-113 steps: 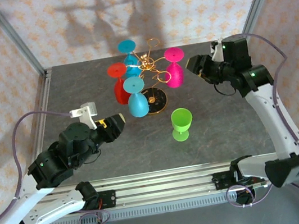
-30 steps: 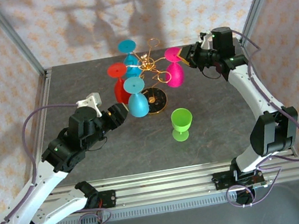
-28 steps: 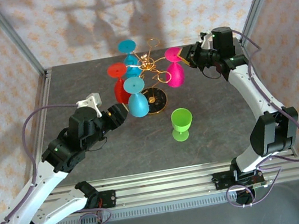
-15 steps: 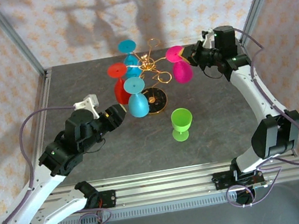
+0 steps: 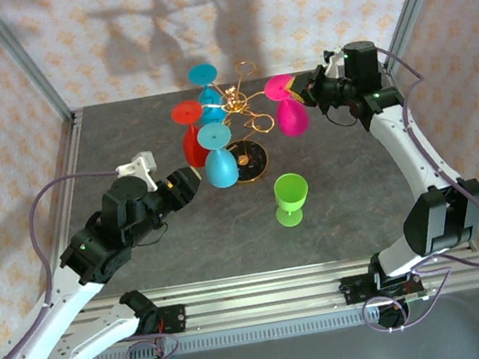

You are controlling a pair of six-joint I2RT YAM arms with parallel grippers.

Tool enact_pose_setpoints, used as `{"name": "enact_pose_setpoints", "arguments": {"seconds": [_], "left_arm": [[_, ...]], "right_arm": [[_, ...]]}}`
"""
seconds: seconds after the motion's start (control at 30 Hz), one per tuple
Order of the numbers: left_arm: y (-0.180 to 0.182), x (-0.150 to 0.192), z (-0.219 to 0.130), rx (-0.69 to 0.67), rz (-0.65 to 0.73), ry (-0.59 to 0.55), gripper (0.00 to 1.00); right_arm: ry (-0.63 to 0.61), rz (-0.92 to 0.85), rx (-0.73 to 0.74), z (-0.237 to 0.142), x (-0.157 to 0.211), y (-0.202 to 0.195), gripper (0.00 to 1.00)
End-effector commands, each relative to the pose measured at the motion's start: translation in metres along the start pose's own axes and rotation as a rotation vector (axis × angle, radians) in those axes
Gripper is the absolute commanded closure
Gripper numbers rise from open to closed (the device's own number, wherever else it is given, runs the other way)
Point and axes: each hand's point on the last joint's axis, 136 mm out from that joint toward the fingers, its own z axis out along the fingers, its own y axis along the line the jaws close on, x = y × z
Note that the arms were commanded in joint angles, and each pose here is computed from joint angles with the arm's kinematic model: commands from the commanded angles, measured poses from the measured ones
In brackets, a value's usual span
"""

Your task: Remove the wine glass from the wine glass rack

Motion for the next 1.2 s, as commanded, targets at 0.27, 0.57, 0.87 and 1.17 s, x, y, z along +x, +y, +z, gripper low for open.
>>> {"name": "enact_pose_setpoints", "arguments": {"seconds": [0.27, 0.57, 0.87, 1.17], "left_arm": [[0.003, -0.004, -0.004, -0.005, -0.008, -0.021, 0.35], [0.003, -0.005, -0.006, -0.003, -0.006, -0.025, 0.35], [0.004, -0.007, -0.008, -0.007, -0.005, -0.033, 0.35], [0.004, -0.007, -0.009, -0.007, -0.002, -0.037, 0.35]], "right_arm": [[0.026, -0.033, -0.104, -0.011, 0.014, 0.041, 1.00], [0.042, -0.043, -0.113, -0.003, 0.018, 0.049, 1.00], [0.050, -0.046, -0.112, 0.006, 0.015, 0.051, 1.00], [0.060, -0.040, -0.109, 0.012, 0.013, 0.050, 1.00]]}}
